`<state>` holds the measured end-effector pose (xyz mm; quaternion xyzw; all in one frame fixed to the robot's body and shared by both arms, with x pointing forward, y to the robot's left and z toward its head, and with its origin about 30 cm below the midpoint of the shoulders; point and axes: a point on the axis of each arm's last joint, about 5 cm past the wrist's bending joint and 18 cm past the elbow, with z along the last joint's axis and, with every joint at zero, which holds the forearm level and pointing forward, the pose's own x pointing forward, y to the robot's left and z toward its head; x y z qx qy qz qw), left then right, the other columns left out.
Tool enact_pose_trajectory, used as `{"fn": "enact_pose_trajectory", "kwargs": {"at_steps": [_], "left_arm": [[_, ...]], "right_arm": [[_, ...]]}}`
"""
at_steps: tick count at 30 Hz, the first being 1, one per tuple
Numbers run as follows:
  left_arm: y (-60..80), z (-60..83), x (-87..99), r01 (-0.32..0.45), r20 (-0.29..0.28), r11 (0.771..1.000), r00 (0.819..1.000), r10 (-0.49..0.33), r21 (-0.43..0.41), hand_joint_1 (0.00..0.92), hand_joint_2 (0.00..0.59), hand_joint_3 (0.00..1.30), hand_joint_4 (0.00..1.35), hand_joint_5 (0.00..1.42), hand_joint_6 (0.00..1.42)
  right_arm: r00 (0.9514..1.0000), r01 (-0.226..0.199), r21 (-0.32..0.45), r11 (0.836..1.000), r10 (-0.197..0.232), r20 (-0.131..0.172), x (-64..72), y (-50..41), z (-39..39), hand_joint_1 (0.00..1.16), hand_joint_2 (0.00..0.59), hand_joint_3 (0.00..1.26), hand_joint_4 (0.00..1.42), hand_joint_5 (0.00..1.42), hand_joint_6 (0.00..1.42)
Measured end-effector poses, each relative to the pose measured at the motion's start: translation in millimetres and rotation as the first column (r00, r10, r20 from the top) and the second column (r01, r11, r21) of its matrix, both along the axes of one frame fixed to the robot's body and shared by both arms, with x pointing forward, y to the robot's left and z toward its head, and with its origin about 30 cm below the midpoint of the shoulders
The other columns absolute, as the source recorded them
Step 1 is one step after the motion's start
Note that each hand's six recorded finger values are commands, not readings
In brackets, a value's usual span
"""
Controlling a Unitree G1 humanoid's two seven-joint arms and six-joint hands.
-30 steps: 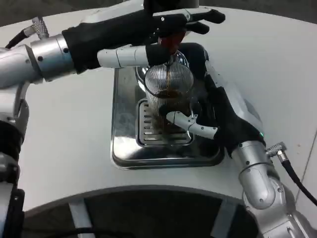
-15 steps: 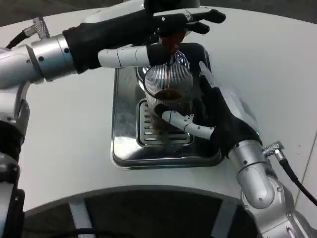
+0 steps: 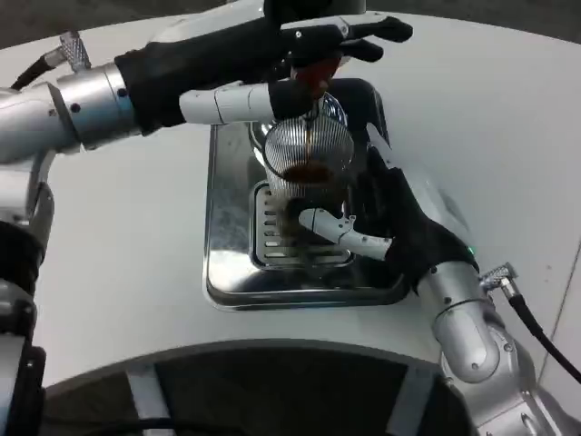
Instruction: Grasp the cup under the faucet to collect the drink, then remove the cup.
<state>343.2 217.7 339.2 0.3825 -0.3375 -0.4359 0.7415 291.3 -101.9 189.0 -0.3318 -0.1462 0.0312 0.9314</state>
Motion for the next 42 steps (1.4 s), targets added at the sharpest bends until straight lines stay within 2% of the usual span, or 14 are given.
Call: {"fn": "enact_pose_trajectory", "kwargs": {"at_steps": [7, 10, 13, 19, 28, 36, 42], "left_arm": [[0.3, -0.4, 0.2, -0.003, -0.003, 1.0, 1.0, 0.003, -0.005, 0.0, 0.038, 0.12, 0.0, 0.09, 0.0], [1.3, -0.7, 0.8, -0.007, -0.02, 1.0, 1.0, 0.006, -0.02, 0.0, 0.038, 0.12, 0.0, 0.11, 0.0], [2.8, -1.2, 1.8, -0.009, -0.051, 0.999, 0.999, 0.008, -0.038, 0.0, 0.038, 0.13, 0.0, 0.11, 0.0], [6.2, -4.0, 5.6, 0.001, -0.156, 0.994, 0.988, -0.018, -0.108, 0.0, 0.039, 0.12, 0.0, 0.12, 0.0], [8.9, -3.4, 7.9, 0.022, -0.251, 0.983, 0.966, -0.068, -0.182, 0.0, 0.045, 0.12, 0.0, 0.14, 0.02], [12.1, -4.9, 6.3, 0.019, -0.273, 0.978, 0.959, -0.076, -0.206, 0.0, 0.046, 0.13, 0.02, 0.15, 0.03], [13.0, -5.0, 5.1, 0.021, -0.281, 0.977, 0.956, -0.081, -0.212, 0.0, 0.045, 0.14, 0.05, 0.17, 0.05]], "right_arm": [[1.0, 0.001, 0.003, 1.0, -0.001, 0.002, 0.9, 0.4, 0.9, 0.45, 0.166, 0.0, 0.0, 0.0, 0.0], [1.0, 0.002, 0.005, 1.0, -0.002, 0.004, 0.8, 0.7, 0.9, 0.45, 0.167, 0.0, 0.0, 0.0, 0.0], [1.0, 0.003, 0.007, 1.0, -0.003, 0.005, 0.8, 1.1, 0.9, 0.45, 0.172, 0.0, 0.0, 0.0, 0.0], [1.0, 0.001, 0.01, 1.0, -0.001, 0.009, 0.4, 2.1, 1.5, 0.46, 0.175, 0.0, 0.0, 0.0, 0.0], [0.9998, -0.001, 0.011, 1.0, 0.001, 0.018, -0.2, 2.8, 3.0, 0.47, 0.176, 0.0, 0.0, 0.0, 0.0], [0.9997, -0.005, 0.014, 1.0, 0.005, 0.023, -0.8, 4.6, 3.7, 0.5, 0.181, 0.0, 0.0, 0.0, 0.0], [0.9983, -0.014, 0.026, 1.0, 0.013, 0.058, -3.3, 7.6, 9.3, 0.54, 0.195, 0.0, 0.0, 0.0, 0.0]]}}
